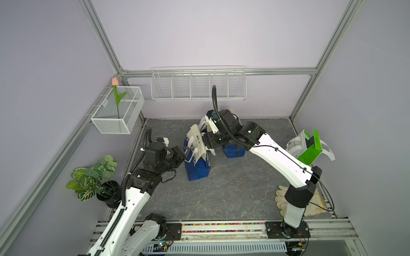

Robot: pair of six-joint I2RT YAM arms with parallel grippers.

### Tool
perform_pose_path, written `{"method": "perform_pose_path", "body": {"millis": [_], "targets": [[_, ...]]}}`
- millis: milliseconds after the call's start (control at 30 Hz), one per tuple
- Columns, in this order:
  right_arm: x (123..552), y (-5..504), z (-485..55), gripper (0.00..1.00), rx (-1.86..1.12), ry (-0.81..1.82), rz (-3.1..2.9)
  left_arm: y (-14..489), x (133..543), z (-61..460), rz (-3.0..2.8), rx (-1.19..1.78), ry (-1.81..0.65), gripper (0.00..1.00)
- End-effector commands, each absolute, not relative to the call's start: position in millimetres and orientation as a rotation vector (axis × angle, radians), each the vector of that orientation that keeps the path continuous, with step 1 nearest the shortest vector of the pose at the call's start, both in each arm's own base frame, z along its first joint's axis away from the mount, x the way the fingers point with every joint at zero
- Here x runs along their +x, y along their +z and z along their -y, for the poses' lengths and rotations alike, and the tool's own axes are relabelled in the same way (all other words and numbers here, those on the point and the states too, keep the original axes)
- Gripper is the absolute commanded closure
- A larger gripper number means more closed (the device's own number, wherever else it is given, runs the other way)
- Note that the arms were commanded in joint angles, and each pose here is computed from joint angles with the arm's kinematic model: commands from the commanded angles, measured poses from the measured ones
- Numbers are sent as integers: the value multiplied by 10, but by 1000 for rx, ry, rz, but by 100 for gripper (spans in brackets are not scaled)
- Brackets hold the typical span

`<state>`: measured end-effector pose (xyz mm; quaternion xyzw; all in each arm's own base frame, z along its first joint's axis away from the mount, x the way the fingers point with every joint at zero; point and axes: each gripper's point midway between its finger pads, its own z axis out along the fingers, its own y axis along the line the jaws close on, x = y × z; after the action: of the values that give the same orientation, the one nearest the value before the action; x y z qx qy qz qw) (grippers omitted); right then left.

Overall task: Open the takeout bag
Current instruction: Move the takeout bag to the center of the board.

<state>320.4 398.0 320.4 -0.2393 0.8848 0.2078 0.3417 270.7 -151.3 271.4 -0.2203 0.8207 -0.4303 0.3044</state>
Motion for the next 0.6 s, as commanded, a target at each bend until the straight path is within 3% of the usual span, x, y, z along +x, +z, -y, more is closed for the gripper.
{"method": "perform_pose_path", "body": {"millis": [0, 200, 333, 467, 567], "targets": [[3179, 3136, -4113, 44, -621, 590, -2343, 2887, 2714, 1565, -2111, -564, -1231, 53], [3229, 2916, -4160, 68, -627, 541, -2392, 2862, 2735, 1618, -2092, -580, -1298, 55], [3223, 2855, -4128, 69, -637, 508, -2407, 2941, 2737, 1632, -2066, -553, -1315, 54], [3194, 2782, -4148, 56, -647, 520, -2424, 2971, 2742, 1646, -2057, -547, -1328, 54], [3157, 2736, -4173, 69, -659, 533, -2429, 2969, 2748, 1647, -2051, -542, -1330, 54]]}}
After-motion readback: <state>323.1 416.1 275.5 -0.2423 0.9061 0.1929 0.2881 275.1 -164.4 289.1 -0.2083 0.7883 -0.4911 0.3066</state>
